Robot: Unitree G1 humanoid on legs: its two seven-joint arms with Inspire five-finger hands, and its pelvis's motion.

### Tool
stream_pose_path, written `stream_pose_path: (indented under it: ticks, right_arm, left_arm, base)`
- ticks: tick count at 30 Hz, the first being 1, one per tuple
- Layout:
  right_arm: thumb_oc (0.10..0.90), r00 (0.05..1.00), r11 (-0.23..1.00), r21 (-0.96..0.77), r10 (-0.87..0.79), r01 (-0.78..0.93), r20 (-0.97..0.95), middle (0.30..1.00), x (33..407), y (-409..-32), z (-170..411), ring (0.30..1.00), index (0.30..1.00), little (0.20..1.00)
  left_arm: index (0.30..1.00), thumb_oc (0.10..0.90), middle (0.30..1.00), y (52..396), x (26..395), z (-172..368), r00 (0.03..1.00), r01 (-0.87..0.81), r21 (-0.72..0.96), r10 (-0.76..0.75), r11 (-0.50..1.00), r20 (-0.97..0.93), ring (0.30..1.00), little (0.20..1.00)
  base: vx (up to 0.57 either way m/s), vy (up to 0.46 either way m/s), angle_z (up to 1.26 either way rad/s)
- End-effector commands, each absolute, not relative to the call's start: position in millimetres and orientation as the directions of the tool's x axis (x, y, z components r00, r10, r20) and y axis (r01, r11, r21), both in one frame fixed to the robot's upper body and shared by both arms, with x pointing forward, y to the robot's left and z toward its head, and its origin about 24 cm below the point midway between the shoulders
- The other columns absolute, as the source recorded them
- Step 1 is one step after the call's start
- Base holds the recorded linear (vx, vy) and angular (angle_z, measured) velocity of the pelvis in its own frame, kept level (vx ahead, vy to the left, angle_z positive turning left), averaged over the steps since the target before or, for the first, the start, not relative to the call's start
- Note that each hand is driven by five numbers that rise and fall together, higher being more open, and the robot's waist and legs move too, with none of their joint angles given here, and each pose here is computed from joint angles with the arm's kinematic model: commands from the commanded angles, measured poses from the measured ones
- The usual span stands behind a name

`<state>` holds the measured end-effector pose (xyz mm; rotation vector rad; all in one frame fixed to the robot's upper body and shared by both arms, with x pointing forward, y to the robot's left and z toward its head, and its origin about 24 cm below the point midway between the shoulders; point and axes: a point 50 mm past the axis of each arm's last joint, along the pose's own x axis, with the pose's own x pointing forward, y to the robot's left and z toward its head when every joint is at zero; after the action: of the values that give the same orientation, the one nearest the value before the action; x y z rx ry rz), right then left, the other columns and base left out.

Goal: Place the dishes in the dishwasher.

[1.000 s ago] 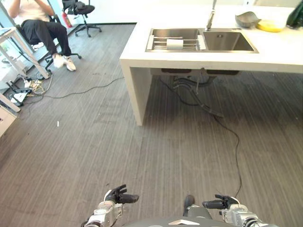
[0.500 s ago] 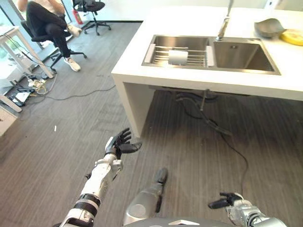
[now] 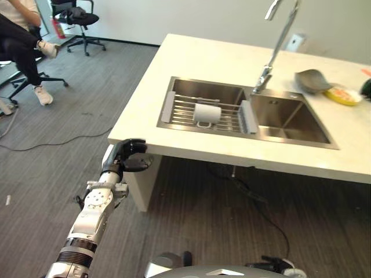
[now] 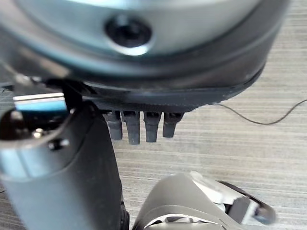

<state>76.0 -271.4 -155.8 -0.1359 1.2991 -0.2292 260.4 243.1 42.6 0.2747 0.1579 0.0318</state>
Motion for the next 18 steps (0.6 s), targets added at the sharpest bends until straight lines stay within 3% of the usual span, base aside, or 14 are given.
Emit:
stream_pose_path:
  ticks: [1, 5, 10, 18]
  right_arm:
    - [0.800, 0.167, 0.976, -0.212, -0.218, 0.057, -0.961, 0.900, 52, -267, -161, 0.900, 0.900, 0.900]
    - [0.800, 0.153, 0.982, -0.188, -0.188, 0.012, -0.970, 0.900, 48, -258, -164, 0.900, 0.900, 0.900]
    - [0.800, 0.200, 0.980, -0.189, -0.173, -0.063, -0.964, 0.900, 58, -258, -163, 0.900, 0.900, 0.900]
    - [0.800, 0.178, 0.971, -0.238, -0.234, 0.001, -0.956, 0.900, 52, -274, -158, 0.900, 0.900, 0.900]
  left_arm:
    - [0.900, 0.800, 0.900, 196, 288, 197, 0.811, -0.116, 0.414, -0.155, 0.903, 0.565, 0.900, 0.900]
    - [0.900, 0.800, 0.900, 187, 293, 200, 0.793, -0.126, 0.473, -0.197, 0.872, 0.576, 0.900, 0.900]
    - [0.900, 0.800, 0.900, 174, 294, 193, 0.799, -0.045, 0.475, -0.254, 0.879, 0.544, 0.900, 0.900]
    - [0.900, 0.800, 0.900, 158, 301, 191, 0.802, 0.061, 0.422, -0.296, 0.904, 0.518, 0.900, 0.900]
  base:
    - [0.28, -0.338, 0.74]
    - [0.21, -0.299, 0.62]
    - [0.09, -0.243, 0.72]
    - [0.03, -0.139, 0.25]
